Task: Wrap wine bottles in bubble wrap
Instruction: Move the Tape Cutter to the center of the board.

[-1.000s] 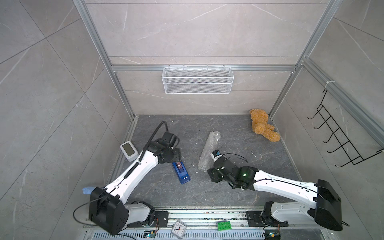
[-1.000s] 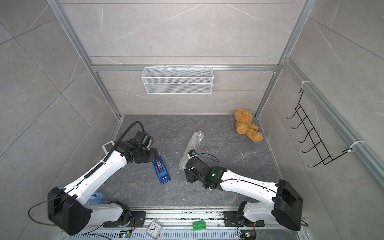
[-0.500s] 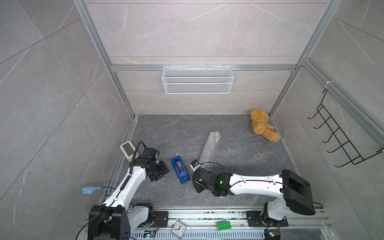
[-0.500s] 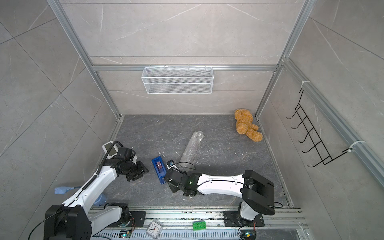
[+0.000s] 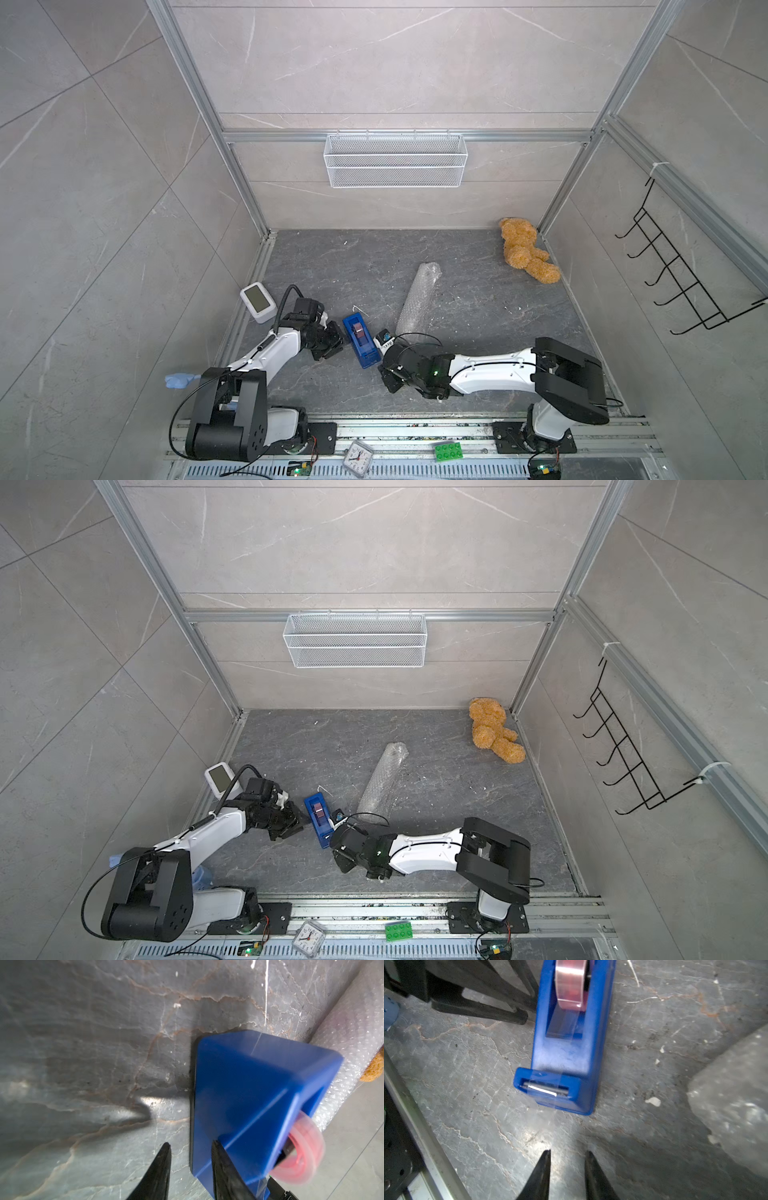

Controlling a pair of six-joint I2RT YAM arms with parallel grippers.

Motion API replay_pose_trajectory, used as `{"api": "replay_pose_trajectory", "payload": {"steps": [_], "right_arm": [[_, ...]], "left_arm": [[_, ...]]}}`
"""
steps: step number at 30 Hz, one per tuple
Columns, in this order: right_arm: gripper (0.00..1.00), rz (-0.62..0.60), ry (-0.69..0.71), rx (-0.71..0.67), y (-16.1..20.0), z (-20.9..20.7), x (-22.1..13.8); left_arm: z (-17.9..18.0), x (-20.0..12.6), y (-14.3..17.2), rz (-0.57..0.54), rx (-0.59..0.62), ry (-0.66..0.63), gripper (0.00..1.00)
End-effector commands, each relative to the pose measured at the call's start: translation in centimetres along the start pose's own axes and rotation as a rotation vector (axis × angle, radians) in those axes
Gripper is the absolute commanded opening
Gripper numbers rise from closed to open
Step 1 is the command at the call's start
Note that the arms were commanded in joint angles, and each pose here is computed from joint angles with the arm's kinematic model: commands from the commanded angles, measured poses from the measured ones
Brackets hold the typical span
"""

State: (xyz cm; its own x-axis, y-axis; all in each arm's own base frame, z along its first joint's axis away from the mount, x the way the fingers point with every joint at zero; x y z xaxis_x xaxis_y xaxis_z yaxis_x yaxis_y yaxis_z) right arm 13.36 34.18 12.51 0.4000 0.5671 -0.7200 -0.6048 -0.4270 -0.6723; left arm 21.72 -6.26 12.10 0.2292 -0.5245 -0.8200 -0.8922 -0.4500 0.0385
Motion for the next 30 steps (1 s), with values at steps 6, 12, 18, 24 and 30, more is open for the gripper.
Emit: {"api": "replay_pose_trajectory", "payload": {"steps": [6, 12, 18, 24, 30], "right_arm": [[0.27, -0.108, -0.037, -0.036, -1.1, -0.1, 2.2], [0.26, -0.139, -0.018, -0.023, -2.8, -1.4, 3.5], [0.26, -0.153, -0.024, -0.036, -4.6, -2.3, 5.2], [0.26, -0.156, -0.029, -0.070, -6.3, -2.1, 5.7], [0.34, -0.135, -0.010, -0.043, -5.8, -2.7, 2.3]], "left_arm": [[-1.4, 1.2, -1.9, -0.010, 0.036, 0.119, 0.36], [-2.5, 1.9, -3.9, -0.024, 0.061, 0.138, 0.36], [-4.0, 3.2, -6.8, -0.039, 0.100, 0.148, 0.37], [-5.3, 3.4, -9.7, -0.064, 0.136, 0.121, 0.39], [-4.9, 1.2, -7.9, -0.114, 0.167, 0.084, 0.46]]}}
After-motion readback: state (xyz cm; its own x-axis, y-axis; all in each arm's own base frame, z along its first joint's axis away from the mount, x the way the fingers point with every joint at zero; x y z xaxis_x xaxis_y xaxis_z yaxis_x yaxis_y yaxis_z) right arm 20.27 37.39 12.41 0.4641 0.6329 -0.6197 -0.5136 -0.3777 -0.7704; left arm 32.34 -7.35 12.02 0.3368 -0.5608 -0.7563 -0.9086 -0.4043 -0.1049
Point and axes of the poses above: each gripper's point midway between its finger pads, its own x axis out along the fingers, its own z axis along the line the jaws close on, y = z × x, the point moved 10 cm from there along -x, back along the fingers, and after that the axes turned 2 degrees about -x, right-handed, at the moved point
